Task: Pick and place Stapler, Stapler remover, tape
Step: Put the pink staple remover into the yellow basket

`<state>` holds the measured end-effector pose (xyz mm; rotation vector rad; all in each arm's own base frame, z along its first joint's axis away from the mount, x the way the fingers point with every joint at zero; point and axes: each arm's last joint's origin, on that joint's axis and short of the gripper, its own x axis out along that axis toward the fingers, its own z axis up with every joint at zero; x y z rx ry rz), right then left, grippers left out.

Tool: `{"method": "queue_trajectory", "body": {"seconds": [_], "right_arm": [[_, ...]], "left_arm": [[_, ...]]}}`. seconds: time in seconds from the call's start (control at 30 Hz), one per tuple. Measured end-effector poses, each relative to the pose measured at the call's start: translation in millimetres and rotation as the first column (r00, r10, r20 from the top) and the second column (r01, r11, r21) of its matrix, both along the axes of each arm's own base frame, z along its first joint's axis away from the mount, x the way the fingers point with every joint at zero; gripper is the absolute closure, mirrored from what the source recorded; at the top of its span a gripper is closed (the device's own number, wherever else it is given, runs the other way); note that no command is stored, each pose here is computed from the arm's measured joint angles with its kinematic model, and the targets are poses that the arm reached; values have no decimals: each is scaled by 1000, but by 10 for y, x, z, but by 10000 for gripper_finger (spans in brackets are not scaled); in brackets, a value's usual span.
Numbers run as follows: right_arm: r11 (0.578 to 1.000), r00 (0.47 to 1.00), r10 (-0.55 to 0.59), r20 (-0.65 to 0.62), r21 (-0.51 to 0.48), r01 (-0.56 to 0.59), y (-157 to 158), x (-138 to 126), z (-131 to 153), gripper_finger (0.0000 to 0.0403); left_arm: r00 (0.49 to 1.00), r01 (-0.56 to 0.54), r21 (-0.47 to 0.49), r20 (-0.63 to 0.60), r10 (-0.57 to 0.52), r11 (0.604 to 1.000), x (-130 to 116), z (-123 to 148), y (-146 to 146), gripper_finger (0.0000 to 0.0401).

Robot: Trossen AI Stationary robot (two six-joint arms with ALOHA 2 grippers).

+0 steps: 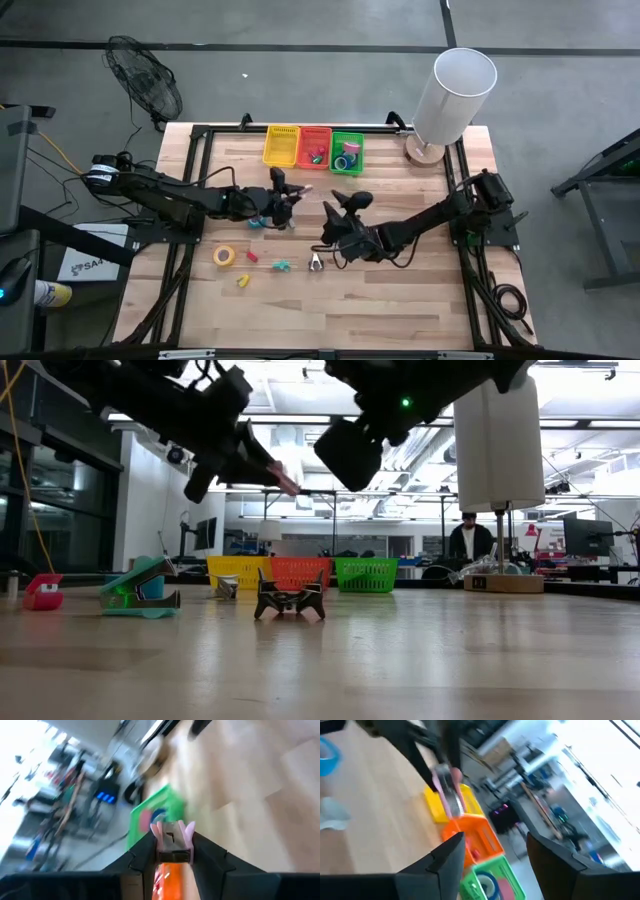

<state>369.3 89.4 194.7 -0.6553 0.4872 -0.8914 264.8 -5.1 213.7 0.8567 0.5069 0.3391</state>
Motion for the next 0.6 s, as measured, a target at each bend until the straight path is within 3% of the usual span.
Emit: {"method": "queue_trajectory", "body": {"seconds": [0.1,0.27,0.43,0.6], "right_arm": [[998,997,-58,46,14,57,-22,-52,-67,199],[994,991,-94,99,68,87,-106,-103,-179,199],[990,985,-116,126,94,104,-158,-127,-231,199],[990,985,-116,131,97,104,-154,-128,-232,198]], "left_arm": [[987,-159,15,30,159,987,-22,9,45,301],[915,-396,-15,79,396,918,-66,5,265,301],[858,-498,-136,68,509,857,-137,-55,662,301],[827,-533,-279,26,561,799,-257,-124,1027,301]]}}
